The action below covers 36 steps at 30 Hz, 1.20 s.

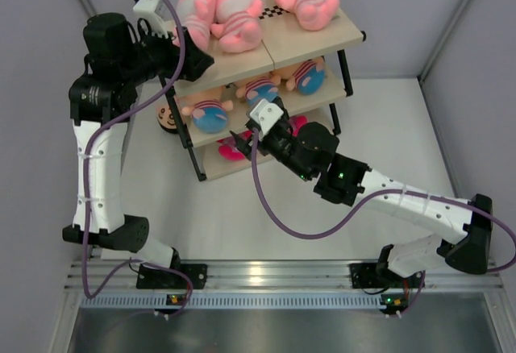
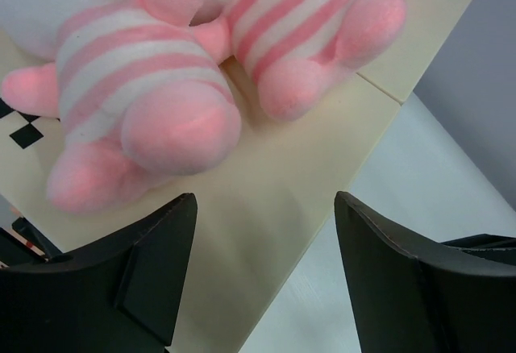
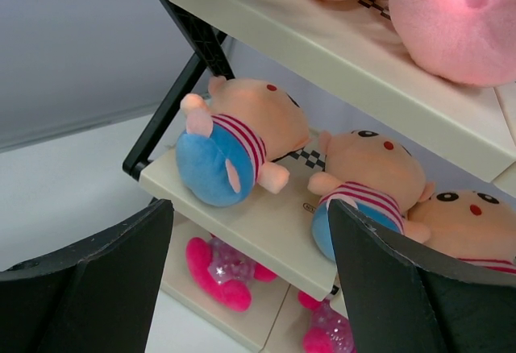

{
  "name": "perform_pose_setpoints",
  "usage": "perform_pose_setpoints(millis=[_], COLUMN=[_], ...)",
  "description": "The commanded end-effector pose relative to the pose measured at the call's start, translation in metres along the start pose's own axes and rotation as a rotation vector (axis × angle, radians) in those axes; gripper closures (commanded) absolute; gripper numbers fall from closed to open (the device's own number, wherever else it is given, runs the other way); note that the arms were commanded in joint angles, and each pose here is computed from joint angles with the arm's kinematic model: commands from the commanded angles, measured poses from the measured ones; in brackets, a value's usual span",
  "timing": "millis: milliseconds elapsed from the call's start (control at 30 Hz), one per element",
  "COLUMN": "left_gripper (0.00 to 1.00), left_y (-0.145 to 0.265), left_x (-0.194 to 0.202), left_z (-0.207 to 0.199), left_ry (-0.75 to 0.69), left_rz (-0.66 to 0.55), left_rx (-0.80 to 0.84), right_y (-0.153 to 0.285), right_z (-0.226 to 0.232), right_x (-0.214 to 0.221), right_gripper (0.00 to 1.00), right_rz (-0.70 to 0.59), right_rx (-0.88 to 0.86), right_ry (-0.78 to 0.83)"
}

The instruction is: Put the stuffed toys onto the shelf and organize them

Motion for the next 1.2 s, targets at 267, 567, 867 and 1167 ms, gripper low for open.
perform_pose_setpoints(millis=[267,567,867,1167], left_gripper=[0.23,0.18,0.17,0.56], left_y=[0.045,0.015,-0.008,-0.016], left_x=[-0.052,-0.013,-0.006,-0.004], left_z=[0.007,0.067,0.074,0.049], left_ry=[-0.329,-0.403,-0.446,-0.471], left_rz=[-0.182,0.008,0.029,-0.014], left_rx=[-0.139,-0.380,-0.325,-0.138], right_y=[0.008,0.014,0.021,0.022], right_z=[-0.009,-0.009,-0.012,-0.012], right_x=[-0.007,0.002,0.009,0.015], right_gripper=[0.21,0.21,0.21,0.21], right_rz=[-0.028,-0.010,0.004,0.017], right_rx=[0.024,0.021,0.025,0.027], right_ry=[-0.037,-0.041,-0.035,-0.035])
Point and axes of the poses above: each gripper's point midway between its finger pads, its own y axis back along the fingers, its own z axis along the line the jaws close on, x = y × z, the point moved 3 cm from there along y, back along the fingers, and after that the axes turned 13 degrees about -y, right-handed, at the moved point
